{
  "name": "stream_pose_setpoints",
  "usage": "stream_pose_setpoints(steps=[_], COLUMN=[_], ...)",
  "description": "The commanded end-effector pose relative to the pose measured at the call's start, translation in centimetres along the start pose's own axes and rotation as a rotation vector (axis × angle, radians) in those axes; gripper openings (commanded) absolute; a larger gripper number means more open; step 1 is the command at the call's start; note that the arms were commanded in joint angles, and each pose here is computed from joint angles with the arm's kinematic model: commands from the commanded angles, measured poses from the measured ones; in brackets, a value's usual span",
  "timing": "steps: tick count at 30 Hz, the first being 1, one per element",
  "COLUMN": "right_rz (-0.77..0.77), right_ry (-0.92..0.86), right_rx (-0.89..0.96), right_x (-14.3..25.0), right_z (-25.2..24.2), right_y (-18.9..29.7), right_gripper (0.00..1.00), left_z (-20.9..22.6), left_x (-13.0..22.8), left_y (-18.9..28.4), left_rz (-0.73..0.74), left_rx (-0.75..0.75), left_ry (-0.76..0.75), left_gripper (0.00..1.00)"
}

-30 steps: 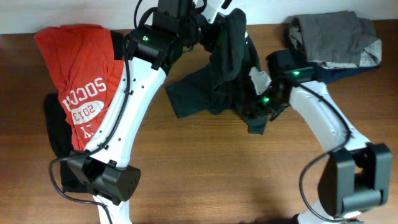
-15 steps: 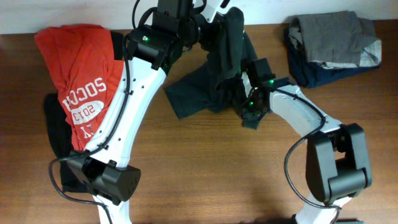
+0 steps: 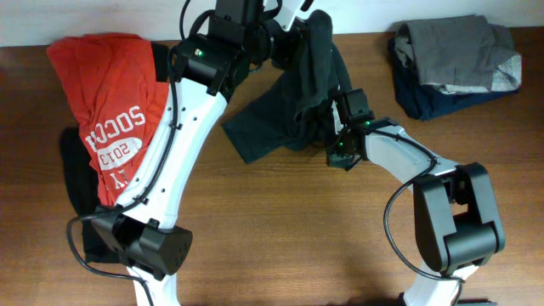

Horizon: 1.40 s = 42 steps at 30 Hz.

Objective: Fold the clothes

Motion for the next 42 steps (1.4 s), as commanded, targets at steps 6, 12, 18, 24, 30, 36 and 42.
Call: stream_pose_setpoints(steps=[6,12,18,24,30,36,42], right_rz=[-0.037,-0.269,-0.483,-0.644,-0.716,-0.773,-0.808], right_ry=[-0.086,-0.212,-0.252,-0.215,-0.188,-0.182,-0.181], right_rx=[0.021,0.065,0.109,0.151,0.168,0.172,0.182], right_x=[-1.9,-4.9,-4.8,-2.6,0.6,4.2,7.0], right_z=[-1.3,-6.1,-9.2,-8.5,-7.2,-6.0,-5.2], right_y=[7.2,21.9,33.4,43.5,48.9,52.4,54.1], right_gripper=[0.04,0.04,0.04,0.04,0.04,0.04,0.04], left_z=[1.3,4.2,5.5,2.4,-2.2,-6.5,-7.6], left_x=[-2.1,-2.8,-4.1,-6.6,-6.9,-5.5,-3.7], left_y=[3.8,8.9,13.6,22.0,30.1,37.0,38.3], left_rz=[-0.046,-0.068,-0.142,-0.291,-0.396,-0.469,-0.419], left_rx=[-0.198,-0.381,-0.458,-0.499,-0.511,-0.519,-0.522], left_ry=[-0.001,0.027,0.035,-0.002,-0.034,-0.057,-0.052], left_gripper=[0.01,0.01,0.01,0.01,0.01,0.01,0.01])
Point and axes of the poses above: each gripper's point midway between its finger pads, its own y axis back along the fingers, its own z axis along the line the jaws close on, x = y × z, the point moved 7 cm from there along y, back along the fingers
